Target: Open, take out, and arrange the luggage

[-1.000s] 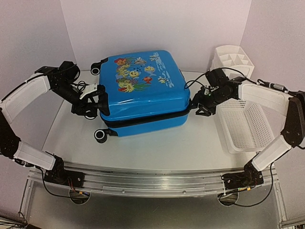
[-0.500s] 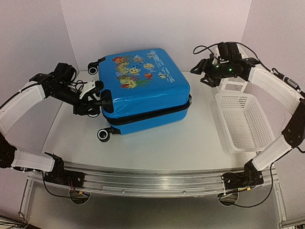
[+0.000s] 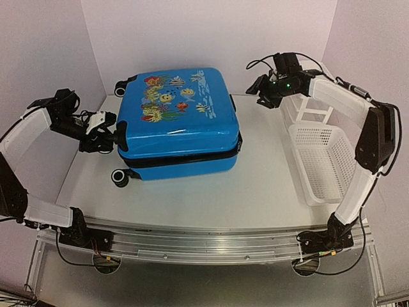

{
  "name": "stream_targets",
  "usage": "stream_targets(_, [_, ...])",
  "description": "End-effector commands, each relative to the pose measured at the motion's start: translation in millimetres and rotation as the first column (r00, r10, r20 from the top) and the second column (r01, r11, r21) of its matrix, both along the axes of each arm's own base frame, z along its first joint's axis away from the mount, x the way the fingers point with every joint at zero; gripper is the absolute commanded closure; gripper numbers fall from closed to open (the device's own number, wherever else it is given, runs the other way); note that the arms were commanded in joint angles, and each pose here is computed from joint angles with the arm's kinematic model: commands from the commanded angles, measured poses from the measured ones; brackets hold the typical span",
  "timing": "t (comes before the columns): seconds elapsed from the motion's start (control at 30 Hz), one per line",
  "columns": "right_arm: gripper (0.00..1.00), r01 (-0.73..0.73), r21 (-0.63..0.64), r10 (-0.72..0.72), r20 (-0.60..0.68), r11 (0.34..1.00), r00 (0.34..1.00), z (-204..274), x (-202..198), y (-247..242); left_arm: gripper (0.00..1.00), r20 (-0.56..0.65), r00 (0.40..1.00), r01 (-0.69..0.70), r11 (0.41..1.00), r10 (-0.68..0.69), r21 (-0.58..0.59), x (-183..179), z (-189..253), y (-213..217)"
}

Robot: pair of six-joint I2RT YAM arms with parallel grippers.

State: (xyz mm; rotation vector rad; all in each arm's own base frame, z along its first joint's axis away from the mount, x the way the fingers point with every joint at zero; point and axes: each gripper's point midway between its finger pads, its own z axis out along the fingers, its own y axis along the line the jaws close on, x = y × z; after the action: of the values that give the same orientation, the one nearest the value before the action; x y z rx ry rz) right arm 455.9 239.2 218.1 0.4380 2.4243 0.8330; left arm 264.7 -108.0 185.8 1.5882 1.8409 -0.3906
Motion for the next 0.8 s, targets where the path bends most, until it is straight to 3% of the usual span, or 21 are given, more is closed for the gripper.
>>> stream_targets(0.0, [0.48,-0.122,0.194,0.12,0.02,0.974,0.993,-1.2,17.0,44.3,1.0,0.071,0.997,-0.035,0.992,0.026,0.125,23.8,3.9,37.5])
stream_targets(0.07, [0.46,-0.135,0.29,0.133,0.027,0.947,0.991,-5.6,18.6,56.3,1.0,0.055,0.998,-0.034,0.989,0.026,0.142,28.1,-1.1,40.5])
stream_targets(0.27, [0.39,-0.201,0.417,0.218,0.007,0.887,0.976,-25.3,32.1,81.7,1.0,0.041,0.999,-0.011,0.985,0.004,0.171,33.0,-2.2,45.6])
stream_targets(0.4, [0.47,-0.122,0.549,0.16,-0.022,0.827,0.987,-35.5,42.4,76.1,1.0,0.043,0.999,-0.005,0.988,-0.001,0.152,30.1,3.3,42.1])
stream_targets(0.7, [0.55,-0.087,0.811,0.138,0.008,0.578,0.99,-32.4,40.2,91.5,1.0,0.055,0.998,0.002,0.987,-0.011,0.158,25.6,-4.3,40.0])
stream_targets(0.77, [0.56,-0.103,0.816,0.162,0.012,0.569,0.987,-33.2,36.8,102.9,1.0,0.059,0.998,0.008,0.988,-0.017,0.156,26.5,-4.0,37.7])
